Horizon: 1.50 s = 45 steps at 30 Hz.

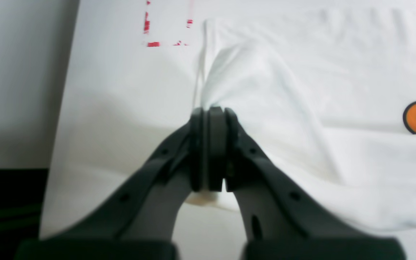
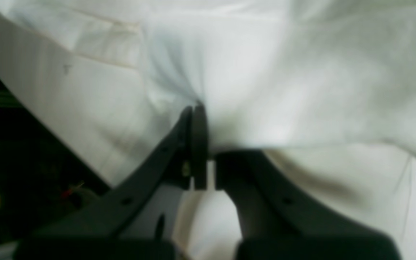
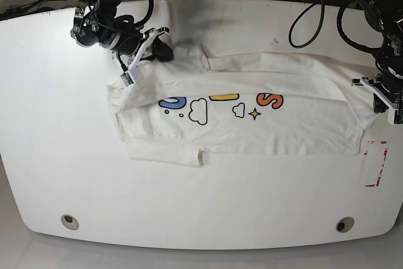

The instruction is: Fold the T-shirt properly

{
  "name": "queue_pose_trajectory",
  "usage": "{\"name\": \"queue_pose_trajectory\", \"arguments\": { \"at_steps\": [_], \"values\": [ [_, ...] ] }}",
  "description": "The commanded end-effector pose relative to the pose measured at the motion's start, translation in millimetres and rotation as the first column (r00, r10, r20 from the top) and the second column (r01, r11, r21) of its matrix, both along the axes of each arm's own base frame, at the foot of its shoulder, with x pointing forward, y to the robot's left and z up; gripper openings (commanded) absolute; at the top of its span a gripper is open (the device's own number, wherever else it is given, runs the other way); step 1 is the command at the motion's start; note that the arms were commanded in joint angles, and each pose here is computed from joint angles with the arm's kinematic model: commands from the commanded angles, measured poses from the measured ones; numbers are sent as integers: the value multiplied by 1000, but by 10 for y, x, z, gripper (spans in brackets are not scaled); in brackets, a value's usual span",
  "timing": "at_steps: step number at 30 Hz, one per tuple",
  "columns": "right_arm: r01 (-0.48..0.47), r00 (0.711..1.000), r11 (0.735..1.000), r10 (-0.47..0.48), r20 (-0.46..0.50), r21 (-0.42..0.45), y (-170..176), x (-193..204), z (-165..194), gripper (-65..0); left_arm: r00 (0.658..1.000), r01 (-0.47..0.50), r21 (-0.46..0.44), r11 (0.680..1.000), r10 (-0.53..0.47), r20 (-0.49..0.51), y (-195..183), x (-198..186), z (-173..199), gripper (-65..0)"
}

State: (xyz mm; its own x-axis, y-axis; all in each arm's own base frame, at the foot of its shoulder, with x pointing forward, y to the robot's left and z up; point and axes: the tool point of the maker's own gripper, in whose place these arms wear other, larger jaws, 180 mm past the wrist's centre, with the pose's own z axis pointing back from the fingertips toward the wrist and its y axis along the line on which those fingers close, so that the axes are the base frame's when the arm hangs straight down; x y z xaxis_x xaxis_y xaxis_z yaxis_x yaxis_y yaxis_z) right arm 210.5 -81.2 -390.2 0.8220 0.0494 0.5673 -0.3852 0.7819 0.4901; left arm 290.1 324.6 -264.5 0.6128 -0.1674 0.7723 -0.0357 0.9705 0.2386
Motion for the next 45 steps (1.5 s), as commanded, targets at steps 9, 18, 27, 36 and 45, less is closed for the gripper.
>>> {"name": "queue_pose_trajectory", "arguments": {
  "at_steps": [9, 18, 27, 36, 45],
  "values": [
    [-4, 1000, 1000, 4, -6, -1, -313, -528, 181, -650, 999, 22, 17, 1000, -23, 46, -21, 70, 134, -650],
    [83, 993, 994, -88, -75, -72, -742, -827, 102, -650, 996, 47, 17, 999, -45, -76, -60, -248, -198, -650],
    [75, 983, 995, -86, -164, -72, -708, -1103, -6, -549, 984, 23, -21, 1000, -27, -179, -70, -699, -550, -650],
    [216, 969, 976, -219, -113, -34, -999, -1011, 139, -228, 983, 20, -23, 1000, -24, -179, -66, -714, -556, -650],
    [319, 942, 947, -320, -100, -31, -1470, -577, 3, -227, 984, 20, -26, 999, -24, -176, -73, -700, -555, -650]
  ]
}}
